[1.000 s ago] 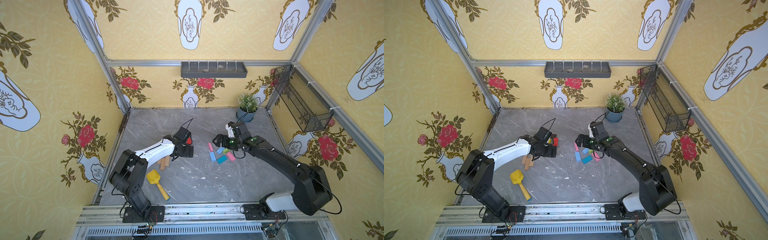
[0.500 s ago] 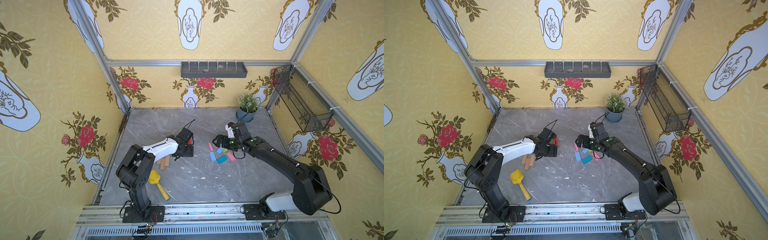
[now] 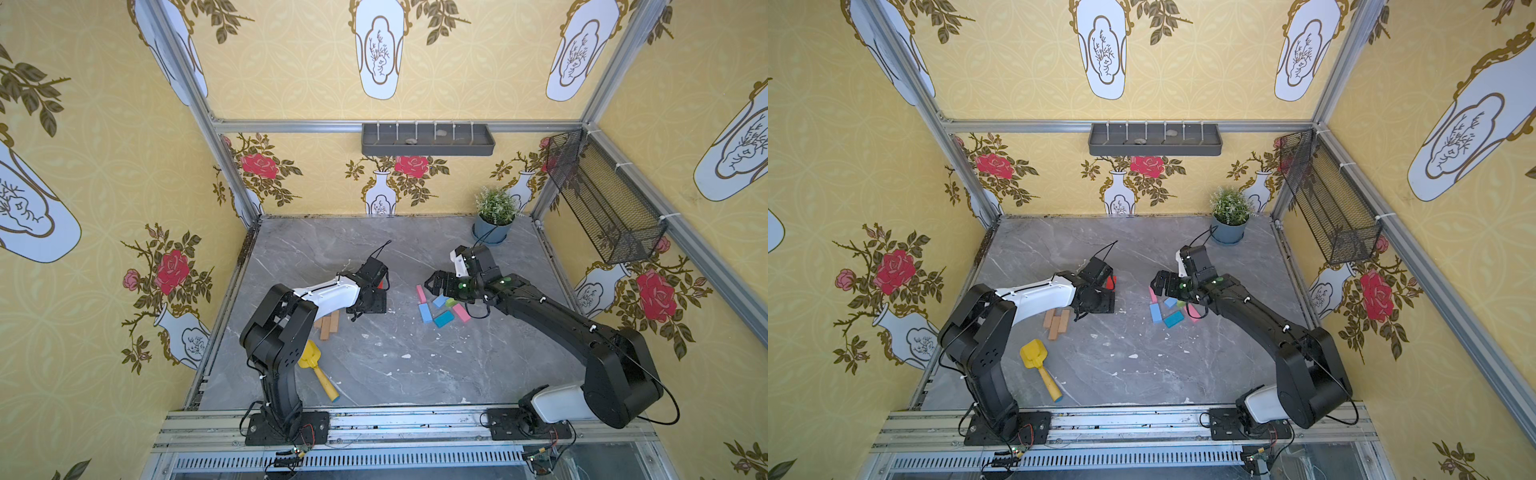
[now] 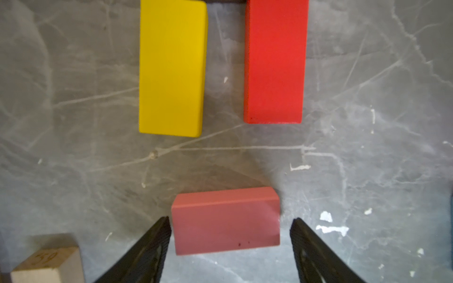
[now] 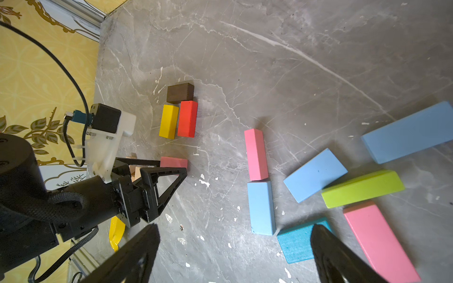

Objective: Assemble the number 8 with building blocks
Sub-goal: Assemble the building block at the center of the board.

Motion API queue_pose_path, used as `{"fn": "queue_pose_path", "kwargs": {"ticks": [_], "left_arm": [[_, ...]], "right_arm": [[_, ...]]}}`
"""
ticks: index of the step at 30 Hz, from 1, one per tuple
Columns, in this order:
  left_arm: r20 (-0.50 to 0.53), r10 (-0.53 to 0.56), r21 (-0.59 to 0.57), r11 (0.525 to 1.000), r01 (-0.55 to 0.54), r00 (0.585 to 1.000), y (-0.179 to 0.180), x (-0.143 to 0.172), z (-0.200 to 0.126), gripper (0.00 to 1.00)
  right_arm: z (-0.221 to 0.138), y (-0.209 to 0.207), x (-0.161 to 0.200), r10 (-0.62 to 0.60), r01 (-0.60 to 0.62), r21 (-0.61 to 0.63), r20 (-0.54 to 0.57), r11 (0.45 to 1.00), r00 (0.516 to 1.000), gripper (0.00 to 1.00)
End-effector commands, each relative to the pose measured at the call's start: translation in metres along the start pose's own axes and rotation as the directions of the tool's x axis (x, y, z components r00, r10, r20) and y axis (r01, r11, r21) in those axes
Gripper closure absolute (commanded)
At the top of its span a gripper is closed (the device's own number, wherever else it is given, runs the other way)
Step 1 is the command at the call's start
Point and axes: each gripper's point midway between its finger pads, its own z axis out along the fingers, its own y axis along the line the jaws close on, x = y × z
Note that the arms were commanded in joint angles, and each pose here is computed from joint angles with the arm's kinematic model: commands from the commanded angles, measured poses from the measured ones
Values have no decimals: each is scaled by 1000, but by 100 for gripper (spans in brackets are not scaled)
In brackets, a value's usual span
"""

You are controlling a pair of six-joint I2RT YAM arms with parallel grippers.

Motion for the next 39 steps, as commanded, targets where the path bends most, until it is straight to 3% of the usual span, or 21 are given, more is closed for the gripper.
{"fn": "queue_pose_path", "kwargs": {"ticks": [1, 18, 39], "left_arm": [[11, -7, -21, 1000, 7, 1000, 3, -3, 4, 22], [10, -3, -51, 999, 4, 1000, 5, -5, 13, 37], [4, 0, -74, 997, 0, 1000, 7, -11, 23, 39]], "right_arm": [[2, 4, -4, -17, 18, -19, 12, 1000, 1000, 1], [8, 0, 0, -13, 13, -17, -4, 1000, 1000, 1], [11, -2, 1, -12, 12, -16, -13, 1000, 1000, 1]]}}
